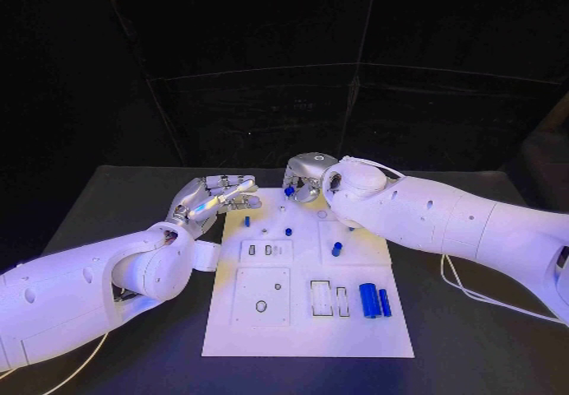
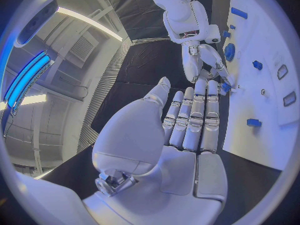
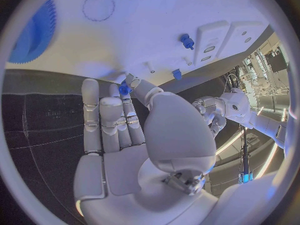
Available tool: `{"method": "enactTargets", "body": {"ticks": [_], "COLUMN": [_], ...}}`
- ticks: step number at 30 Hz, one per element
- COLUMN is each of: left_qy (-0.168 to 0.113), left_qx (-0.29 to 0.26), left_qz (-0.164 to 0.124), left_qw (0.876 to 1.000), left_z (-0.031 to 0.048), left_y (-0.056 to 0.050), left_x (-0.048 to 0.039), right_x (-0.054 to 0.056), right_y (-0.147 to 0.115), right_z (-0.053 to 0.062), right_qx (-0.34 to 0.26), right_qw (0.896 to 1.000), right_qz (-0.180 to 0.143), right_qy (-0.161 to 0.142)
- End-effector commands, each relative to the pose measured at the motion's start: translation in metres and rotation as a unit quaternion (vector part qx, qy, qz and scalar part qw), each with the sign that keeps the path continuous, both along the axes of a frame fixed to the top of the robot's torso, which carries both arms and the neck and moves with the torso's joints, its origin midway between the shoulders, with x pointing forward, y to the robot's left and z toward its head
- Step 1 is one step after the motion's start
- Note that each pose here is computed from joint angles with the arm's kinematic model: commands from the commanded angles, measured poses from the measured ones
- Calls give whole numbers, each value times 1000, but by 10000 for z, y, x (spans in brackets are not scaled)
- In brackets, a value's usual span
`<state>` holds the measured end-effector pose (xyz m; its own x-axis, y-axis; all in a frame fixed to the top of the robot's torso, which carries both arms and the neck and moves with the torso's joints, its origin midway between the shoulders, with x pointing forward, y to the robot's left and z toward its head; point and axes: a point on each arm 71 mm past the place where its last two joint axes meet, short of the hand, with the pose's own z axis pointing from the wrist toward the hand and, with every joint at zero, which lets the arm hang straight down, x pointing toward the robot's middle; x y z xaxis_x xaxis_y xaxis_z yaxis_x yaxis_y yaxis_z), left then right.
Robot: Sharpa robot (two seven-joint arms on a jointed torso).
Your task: Assemble the parts on the task board
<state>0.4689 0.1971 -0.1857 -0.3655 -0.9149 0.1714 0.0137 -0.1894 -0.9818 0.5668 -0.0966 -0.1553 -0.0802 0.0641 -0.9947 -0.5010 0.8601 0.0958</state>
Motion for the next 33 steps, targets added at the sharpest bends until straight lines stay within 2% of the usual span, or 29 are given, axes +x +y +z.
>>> {"method": "enactTargets", "body": {"ticks": [1,33], "left_qy": [-5,-5], "left_qx": [-1,-1], "left_qz": [-5,-4], "left_qw": [1000,1000], "left_z": [21,22], "left_y": [-8,-7], "left_x": [-4,2], "right_x": [-10,-21], "right_y": [19,45], "right_z": [0,15], "right_qx": [-6,-2], "right_qw": [1000,1000], "right_qz": [7,8], "right_qy": [6,-1]}}
